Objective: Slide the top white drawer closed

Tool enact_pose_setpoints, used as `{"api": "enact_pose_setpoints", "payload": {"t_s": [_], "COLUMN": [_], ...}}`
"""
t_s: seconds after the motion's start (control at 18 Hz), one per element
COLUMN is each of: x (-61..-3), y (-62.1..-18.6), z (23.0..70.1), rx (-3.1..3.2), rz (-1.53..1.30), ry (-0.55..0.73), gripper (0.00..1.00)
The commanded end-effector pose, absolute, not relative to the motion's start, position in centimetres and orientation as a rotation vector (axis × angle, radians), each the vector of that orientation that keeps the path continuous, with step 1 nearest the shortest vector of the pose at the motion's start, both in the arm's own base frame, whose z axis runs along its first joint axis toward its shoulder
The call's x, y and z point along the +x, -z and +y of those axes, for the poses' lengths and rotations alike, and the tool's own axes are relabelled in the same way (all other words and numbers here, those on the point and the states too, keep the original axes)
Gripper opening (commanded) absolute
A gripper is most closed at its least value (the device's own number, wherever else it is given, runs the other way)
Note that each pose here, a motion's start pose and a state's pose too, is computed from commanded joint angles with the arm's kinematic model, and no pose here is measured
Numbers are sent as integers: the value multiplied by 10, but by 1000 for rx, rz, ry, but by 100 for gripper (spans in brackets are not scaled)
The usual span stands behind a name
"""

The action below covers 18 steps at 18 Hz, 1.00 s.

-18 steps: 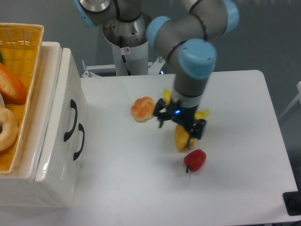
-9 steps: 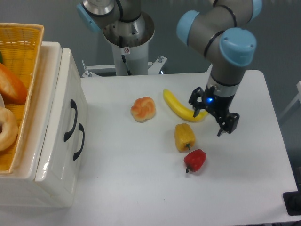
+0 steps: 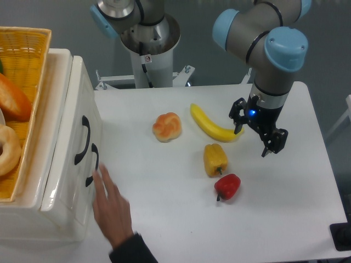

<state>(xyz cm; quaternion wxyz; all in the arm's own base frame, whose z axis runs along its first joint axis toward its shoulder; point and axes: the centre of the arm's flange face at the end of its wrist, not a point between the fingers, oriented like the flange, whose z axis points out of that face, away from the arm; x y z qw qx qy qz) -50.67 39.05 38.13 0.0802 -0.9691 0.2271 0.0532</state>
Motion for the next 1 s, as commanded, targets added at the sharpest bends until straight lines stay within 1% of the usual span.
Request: {"api": "enact_pose_setpoints", "payload": {"t_s": [0.78,1.0], "x": [-498,-500], "y": [-384,-391], "z": [400,398], "rx": [-2892,-2894], "rz": [708,707], "ry": [-167,-187], "gripper": [100,100]}}
